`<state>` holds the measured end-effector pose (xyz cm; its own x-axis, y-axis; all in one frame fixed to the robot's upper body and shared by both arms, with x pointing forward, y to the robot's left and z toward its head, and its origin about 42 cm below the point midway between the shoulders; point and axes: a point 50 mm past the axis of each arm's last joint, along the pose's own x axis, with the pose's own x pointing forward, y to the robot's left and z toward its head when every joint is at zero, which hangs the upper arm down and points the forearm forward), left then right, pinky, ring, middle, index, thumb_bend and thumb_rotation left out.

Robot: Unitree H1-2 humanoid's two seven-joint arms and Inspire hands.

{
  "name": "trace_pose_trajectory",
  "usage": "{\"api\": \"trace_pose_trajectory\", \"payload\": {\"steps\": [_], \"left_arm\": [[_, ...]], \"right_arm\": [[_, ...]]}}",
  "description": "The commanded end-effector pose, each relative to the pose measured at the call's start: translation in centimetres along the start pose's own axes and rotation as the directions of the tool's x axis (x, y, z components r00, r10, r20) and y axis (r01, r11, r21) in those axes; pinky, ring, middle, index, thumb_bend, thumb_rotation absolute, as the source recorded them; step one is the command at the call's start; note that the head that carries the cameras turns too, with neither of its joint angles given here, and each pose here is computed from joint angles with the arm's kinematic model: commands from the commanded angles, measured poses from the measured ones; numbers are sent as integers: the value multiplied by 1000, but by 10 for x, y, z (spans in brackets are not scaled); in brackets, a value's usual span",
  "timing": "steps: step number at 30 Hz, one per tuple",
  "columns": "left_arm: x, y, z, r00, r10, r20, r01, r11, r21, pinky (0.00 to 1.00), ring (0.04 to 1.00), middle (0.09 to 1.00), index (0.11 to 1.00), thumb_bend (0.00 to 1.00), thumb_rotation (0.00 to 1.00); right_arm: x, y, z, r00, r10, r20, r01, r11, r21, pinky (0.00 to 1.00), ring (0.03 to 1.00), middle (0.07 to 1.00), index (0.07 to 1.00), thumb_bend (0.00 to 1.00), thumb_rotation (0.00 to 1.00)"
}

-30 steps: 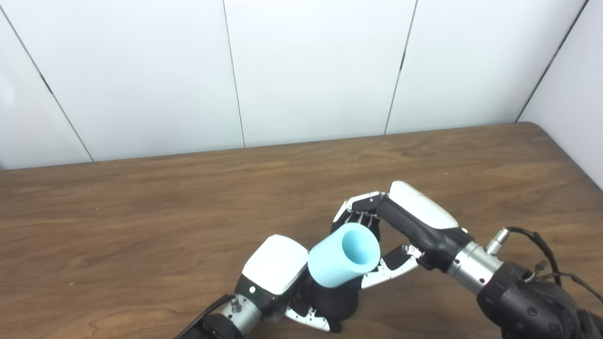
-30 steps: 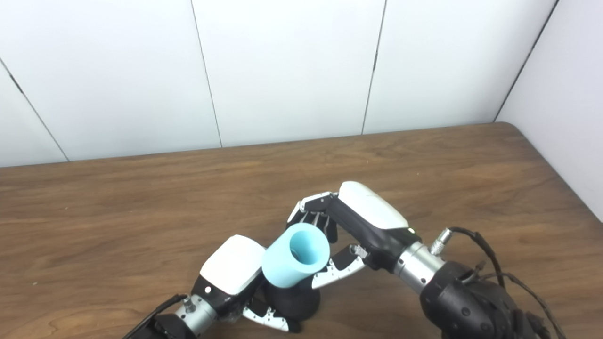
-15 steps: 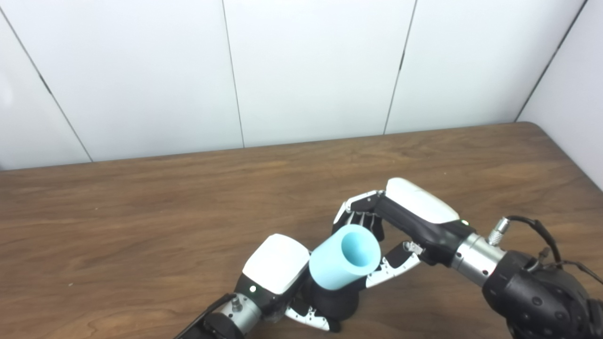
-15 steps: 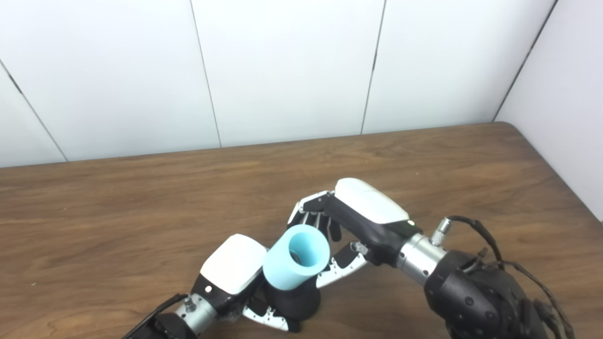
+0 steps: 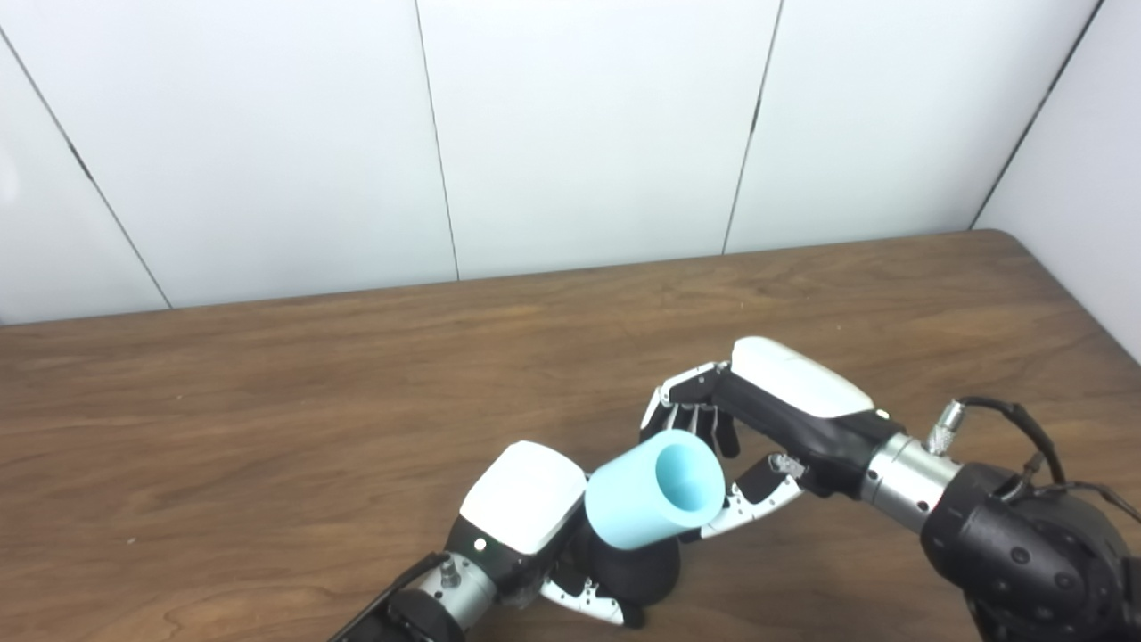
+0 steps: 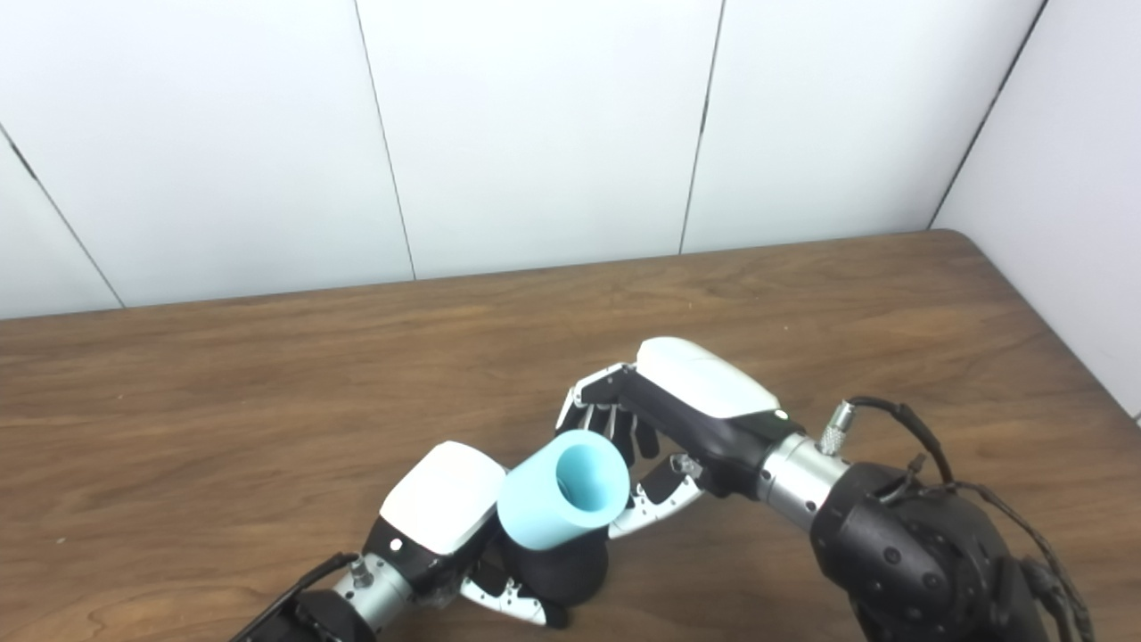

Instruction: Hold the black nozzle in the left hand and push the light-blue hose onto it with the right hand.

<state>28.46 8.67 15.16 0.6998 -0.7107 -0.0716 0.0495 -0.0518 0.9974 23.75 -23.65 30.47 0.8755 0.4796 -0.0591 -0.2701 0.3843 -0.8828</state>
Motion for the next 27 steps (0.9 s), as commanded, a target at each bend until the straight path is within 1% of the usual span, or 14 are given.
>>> {"api": "trace_pose_trajectory", "payload": {"steps": [1,3,6,11,15,20,24,27], "left_arm": [[-25,-70,-4,912,-400,-88,406,911,70,534,376,413,523,518,0],[-25,-70,-4,913,-399,-88,405,912,69,532,373,411,523,518,0],[-24,-69,-3,913,-399,-91,405,912,66,511,344,403,521,517,0],[-24,-70,-1,908,-409,-93,416,907,68,532,371,411,525,516,0],[-23,-71,0,904,-416,-96,423,903,73,522,372,410,526,516,0],[-22,-71,0,906,-413,-96,420,904,80,513,357,407,525,516,0],[-21,-71,-1,902,-420,-98,427,901,79,534,372,411,526,517,0],[-20,-72,-1,901,-423,-100,431,899,79,507,359,407,525,517,0]], "right_arm": [[-5,-23,14,994,-99,42,101,993,-59,295,394,472,526,493,0],[-5,-24,15,995,-96,35,98,993,-62,294,394,472,525,493,0],[-4,-25,15,995,-95,31,97,993,-67,294,395,471,524,493,0],[-3,-26,17,996,-93,14,93,994,-56,292,395,468,523,493,0],[-1,-25,18,997,-82,6,82,995,-48,289,389,461,525,492,0],[3,-24,18,998,-66,7,66,997,-42,306,392,466,521,494,0],[3,-25,18,998,-64,-2,64,997,-42,314,398,471,515,496,0],[4,-27,19,998,-67,-15,67,997,-42,320,409,476,508,498,0]]}}
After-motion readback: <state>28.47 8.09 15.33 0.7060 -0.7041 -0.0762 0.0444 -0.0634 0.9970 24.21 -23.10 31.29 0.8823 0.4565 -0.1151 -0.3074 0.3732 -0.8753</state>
